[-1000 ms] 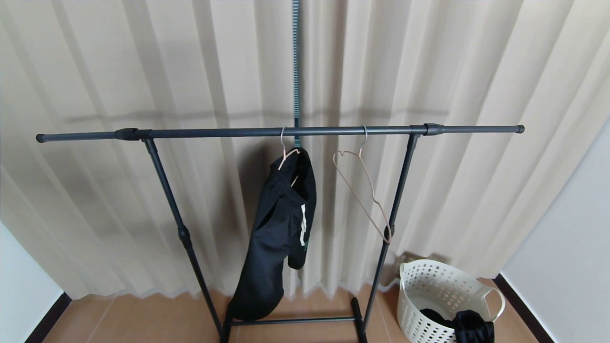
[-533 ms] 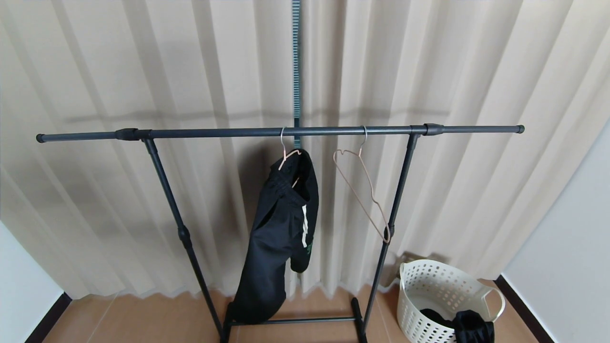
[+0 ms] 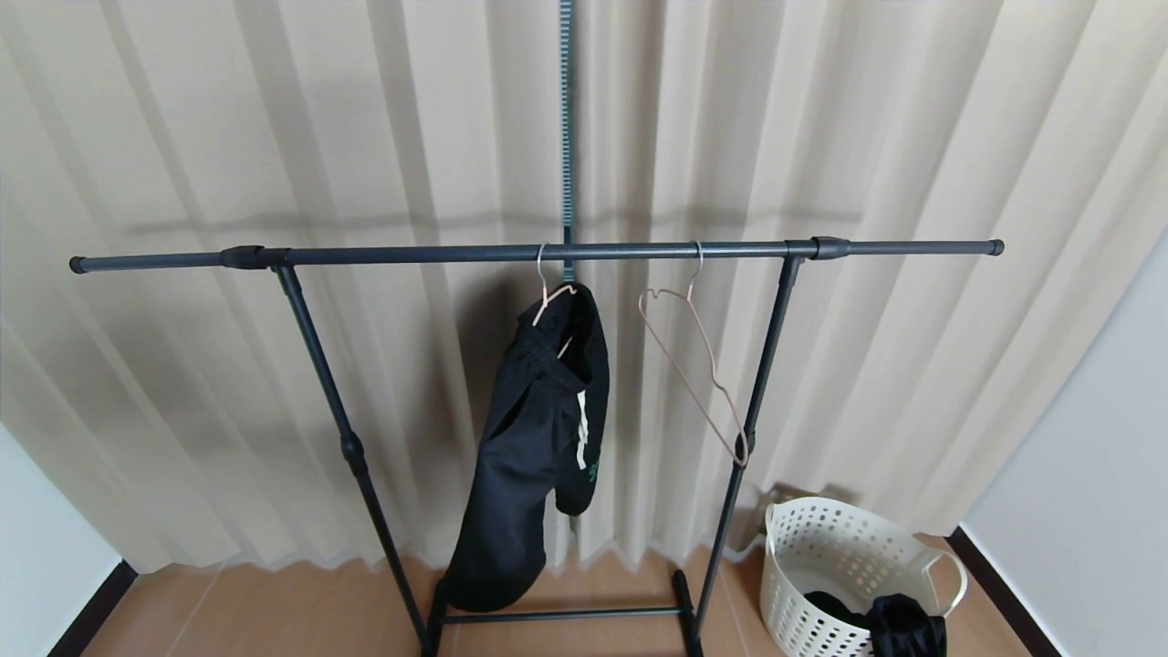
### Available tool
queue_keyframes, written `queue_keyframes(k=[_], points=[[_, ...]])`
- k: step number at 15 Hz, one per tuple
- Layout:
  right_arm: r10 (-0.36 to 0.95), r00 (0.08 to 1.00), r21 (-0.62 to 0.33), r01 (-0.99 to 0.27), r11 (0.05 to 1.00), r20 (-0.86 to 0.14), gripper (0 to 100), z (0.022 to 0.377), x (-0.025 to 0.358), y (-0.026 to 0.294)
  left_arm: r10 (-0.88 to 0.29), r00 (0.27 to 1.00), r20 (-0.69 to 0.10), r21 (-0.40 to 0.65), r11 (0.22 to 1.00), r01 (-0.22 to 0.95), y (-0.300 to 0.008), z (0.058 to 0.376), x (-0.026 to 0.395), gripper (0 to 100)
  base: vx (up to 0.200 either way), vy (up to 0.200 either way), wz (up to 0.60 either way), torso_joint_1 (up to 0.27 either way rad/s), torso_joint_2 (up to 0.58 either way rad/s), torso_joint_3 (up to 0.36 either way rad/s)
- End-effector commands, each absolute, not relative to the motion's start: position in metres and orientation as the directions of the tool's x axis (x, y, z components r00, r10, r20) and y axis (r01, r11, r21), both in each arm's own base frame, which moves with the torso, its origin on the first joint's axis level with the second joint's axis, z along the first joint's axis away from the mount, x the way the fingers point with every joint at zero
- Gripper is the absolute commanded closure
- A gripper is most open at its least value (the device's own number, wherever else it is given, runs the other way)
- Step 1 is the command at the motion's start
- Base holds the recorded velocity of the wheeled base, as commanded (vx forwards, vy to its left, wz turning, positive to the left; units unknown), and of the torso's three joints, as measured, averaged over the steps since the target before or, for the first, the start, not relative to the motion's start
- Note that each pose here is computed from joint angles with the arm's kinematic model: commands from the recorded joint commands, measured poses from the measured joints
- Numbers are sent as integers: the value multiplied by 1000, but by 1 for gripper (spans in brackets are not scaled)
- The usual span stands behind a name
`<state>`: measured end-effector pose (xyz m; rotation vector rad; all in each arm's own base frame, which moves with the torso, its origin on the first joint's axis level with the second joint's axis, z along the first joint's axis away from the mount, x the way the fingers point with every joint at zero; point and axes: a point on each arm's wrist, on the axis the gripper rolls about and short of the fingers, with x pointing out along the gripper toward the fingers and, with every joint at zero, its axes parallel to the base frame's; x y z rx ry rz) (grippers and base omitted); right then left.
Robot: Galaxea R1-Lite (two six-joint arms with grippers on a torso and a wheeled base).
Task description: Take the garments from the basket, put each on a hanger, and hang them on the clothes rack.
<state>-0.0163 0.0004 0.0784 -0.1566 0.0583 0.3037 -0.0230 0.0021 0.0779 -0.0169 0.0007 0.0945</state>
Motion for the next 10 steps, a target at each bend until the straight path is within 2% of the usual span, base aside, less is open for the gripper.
queue_keyframes(k=[1,5,6,10], points=[[294,952,-138,-304,943,-87,0,78,-16,0,49,999,-5,-53,997,-49,1,78,-24,0,0,0,0,0,0,0],[312,946,-131,-321,938,-88,0,78,-16,1,14,1000,-9,-21,1000,-14,0,78,-24,0,0,0,0,0,0,0],[316,945,-103,-324,940,-88,0,78,-16,1,20,1000,-11,-18,1000,-20,0,77,-24,0,0,0,0,0,0,0],[278,957,-75,-284,956,-79,0,79,-16,0,26,1000,-11,23,999,-26,1,77,-24,0,0,0,0,0,0,0]])
